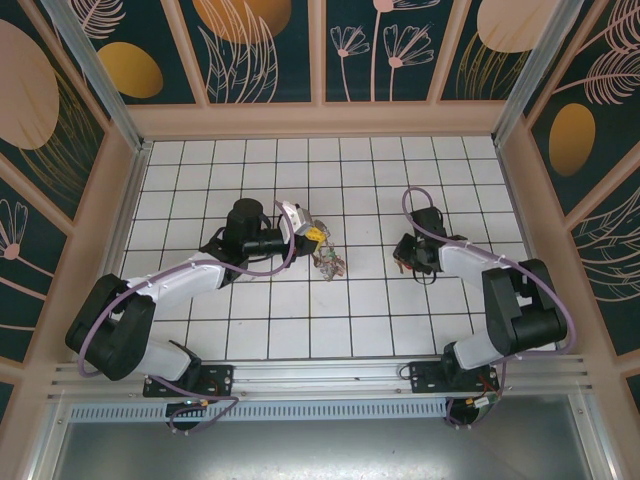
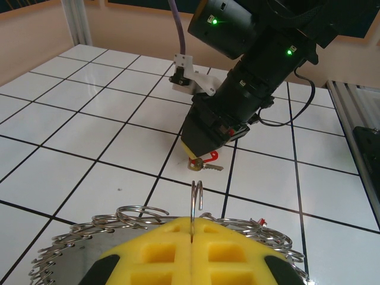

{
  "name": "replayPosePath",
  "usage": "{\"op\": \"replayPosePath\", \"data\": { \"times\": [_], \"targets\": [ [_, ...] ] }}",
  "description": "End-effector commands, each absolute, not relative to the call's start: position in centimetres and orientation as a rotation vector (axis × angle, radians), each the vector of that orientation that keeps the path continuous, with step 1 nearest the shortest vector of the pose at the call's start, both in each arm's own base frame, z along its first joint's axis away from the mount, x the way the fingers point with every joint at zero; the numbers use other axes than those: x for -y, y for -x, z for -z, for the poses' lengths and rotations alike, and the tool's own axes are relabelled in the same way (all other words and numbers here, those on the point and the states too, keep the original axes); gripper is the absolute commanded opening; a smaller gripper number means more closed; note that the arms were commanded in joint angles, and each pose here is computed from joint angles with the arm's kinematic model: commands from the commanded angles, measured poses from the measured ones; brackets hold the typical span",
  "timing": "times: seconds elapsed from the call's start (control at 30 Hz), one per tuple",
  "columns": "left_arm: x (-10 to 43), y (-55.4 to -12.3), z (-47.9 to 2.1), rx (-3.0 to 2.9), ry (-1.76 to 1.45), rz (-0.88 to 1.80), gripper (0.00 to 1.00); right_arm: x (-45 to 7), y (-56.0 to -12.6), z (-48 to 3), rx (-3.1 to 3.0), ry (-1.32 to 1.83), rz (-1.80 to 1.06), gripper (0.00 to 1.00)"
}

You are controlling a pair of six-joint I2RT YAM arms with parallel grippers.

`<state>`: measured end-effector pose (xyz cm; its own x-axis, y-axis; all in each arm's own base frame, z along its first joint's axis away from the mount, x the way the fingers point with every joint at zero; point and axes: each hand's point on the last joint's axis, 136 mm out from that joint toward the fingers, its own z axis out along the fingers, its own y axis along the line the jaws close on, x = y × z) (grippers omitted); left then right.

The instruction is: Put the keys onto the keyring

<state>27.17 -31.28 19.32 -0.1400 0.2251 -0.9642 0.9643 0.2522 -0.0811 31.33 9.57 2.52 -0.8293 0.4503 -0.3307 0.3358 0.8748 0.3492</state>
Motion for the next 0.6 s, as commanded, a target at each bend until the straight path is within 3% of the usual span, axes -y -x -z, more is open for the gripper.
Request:
{"op": "replayPosePath", "data": {
  "times": [0.0,0.13,0.57],
  "targets": [
    [31.7,-27.28,-21.38,-1.499,-1.147,0.975,0.0,-10.14,-32.18,-3.34,-2.62,-0.575,-0.406,0.28],
    [31.73,-27.34,-21.39,-1.5,-1.147,0.976,0.0,-10.4,-32.46,-3.59,-2.619,-0.553,-0.408,0.21],
    [31.78,-27.38,-21.55,-1.499,-1.147,0.977,0.0,-10.36,-32.48,-3.0,-2.652,-0.543,-0.361,0.2]
  ]
}}
